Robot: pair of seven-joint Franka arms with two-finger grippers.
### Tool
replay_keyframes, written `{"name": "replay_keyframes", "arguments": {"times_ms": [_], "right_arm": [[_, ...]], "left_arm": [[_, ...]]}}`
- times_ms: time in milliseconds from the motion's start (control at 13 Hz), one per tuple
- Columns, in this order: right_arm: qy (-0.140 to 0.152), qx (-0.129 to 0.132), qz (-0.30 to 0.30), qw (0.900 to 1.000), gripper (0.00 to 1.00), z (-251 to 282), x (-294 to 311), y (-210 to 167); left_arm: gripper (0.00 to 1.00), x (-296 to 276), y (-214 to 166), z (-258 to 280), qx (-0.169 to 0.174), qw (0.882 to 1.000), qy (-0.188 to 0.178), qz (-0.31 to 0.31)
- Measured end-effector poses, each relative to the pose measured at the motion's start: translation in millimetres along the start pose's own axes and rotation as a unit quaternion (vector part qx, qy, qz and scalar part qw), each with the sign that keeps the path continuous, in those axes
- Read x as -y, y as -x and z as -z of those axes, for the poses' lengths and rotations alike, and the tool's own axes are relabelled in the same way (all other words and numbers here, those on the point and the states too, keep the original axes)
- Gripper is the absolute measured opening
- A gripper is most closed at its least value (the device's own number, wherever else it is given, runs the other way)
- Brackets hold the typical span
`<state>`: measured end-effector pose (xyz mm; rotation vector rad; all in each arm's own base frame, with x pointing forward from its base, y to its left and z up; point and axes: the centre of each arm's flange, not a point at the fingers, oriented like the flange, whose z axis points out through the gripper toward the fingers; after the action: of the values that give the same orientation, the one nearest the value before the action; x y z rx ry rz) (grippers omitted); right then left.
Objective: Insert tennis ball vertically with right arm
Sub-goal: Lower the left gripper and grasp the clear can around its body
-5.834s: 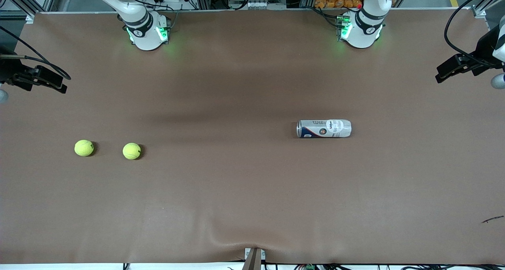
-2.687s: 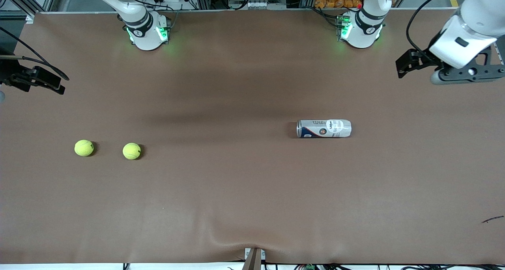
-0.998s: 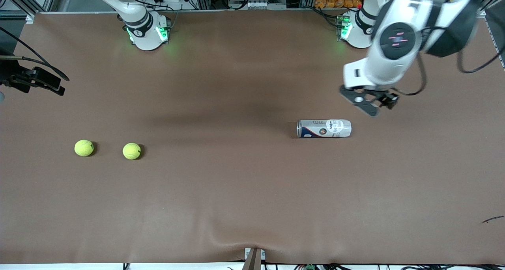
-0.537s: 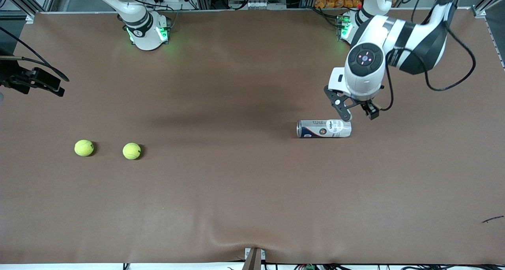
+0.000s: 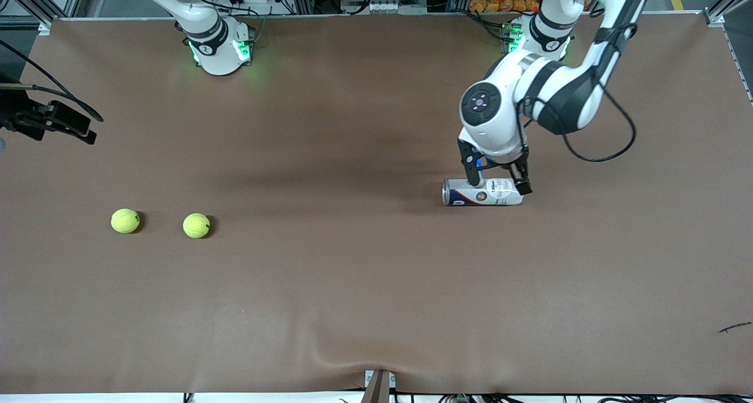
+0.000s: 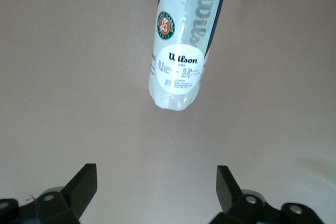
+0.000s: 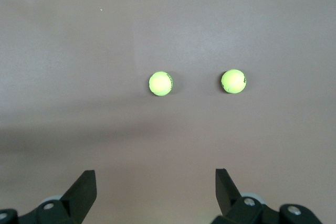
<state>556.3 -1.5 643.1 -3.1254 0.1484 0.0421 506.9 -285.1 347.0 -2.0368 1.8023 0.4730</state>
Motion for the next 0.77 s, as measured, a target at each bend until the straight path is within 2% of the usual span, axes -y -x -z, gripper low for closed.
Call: {"name": "replay_keyframes", "arguments": {"times_ms": [154, 384, 768], "right_arm": [[0.000, 0.000, 0.000, 1.000, 1.00, 0, 0, 0], [0.000, 0.000, 0.000, 1.000, 1.00, 0, 0, 0], [0.000, 0.000, 0.000, 1.000, 1.00, 0, 0, 0]], "left_arm": [[1.00, -4, -19, -9, 0.009, 1.000, -0.008, -0.022], [1.00, -1, -39, -33, 0.003, 0.999, -0.001, -0.037], [1.00, -6, -66, -69, 0.013, 0.998, 0.008, -0.066]]}}
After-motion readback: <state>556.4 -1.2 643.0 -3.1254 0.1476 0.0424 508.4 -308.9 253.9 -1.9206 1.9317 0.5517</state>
